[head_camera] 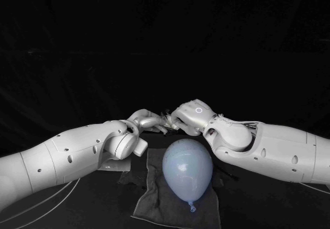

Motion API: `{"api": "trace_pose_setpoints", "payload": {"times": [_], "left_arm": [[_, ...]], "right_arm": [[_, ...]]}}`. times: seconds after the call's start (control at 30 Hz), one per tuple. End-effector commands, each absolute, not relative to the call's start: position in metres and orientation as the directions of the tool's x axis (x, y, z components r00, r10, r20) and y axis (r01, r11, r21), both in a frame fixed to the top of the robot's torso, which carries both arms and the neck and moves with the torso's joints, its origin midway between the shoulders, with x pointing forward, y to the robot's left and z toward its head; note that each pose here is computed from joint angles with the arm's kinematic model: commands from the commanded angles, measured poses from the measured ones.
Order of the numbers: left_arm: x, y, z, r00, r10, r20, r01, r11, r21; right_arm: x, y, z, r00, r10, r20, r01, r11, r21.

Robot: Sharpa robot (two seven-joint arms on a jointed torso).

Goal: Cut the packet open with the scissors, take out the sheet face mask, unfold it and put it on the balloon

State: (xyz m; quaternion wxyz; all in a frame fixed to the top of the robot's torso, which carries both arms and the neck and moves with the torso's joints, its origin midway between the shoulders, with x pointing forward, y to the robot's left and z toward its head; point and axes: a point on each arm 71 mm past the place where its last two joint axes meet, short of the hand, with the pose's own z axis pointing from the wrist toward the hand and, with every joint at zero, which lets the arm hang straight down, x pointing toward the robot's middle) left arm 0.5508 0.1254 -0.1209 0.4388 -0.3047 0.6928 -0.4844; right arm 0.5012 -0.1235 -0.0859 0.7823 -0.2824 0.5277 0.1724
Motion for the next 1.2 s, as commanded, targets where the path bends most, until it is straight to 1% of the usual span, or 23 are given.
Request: {"api": "trace_pose_setpoints", "payload": {"times": [0.03, 0.3, 0.5, 0.7, 0.8, 0.97, 1.2], "left_arm": [[0.552, 0.124, -0.120, -0.437, -0.838, -0.325, 0.008, 0.358, -0.934], [0.556, 0.127, -0.121, -0.426, -0.840, -0.337, 0.002, 0.371, -0.929], [0.557, 0.127, -0.121, -0.423, -0.840, -0.340, 0.001, 0.375, -0.927], [0.557, 0.127, -0.121, -0.425, -0.839, -0.341, 0.003, 0.375, -0.927], [0.557, 0.126, -0.121, -0.426, -0.838, -0.341, 0.004, 0.375, -0.927], [0.557, 0.126, -0.121, -0.424, -0.839, -0.341, 0.003, 0.375, -0.927], [0.557, 0.125, -0.121, -0.422, -0.842, -0.336, 0.001, 0.370, -0.929]], "right_arm": [[0.492, -0.124, -0.079, 0.440, 0.067, -0.895, -0.610, 0.754, -0.244], [0.475, -0.133, -0.068, 0.460, 0.203, -0.865, -0.666, 0.723, -0.185], [0.468, -0.138, -0.064, 0.458, 0.235, -0.858, -0.679, 0.716, -0.166], [0.469, -0.138, -0.065, 0.444, 0.223, -0.868, -0.673, 0.722, -0.159], [0.471, -0.138, -0.065, 0.425, 0.230, -0.875, -0.669, 0.731, -0.133], [0.478, -0.136, -0.069, 0.360, 0.216, -0.908, -0.633, 0.771, -0.067], [0.491, -0.125, -0.083, 0.242, 0.102, -0.965, -0.528, 0.848, -0.043]]}}
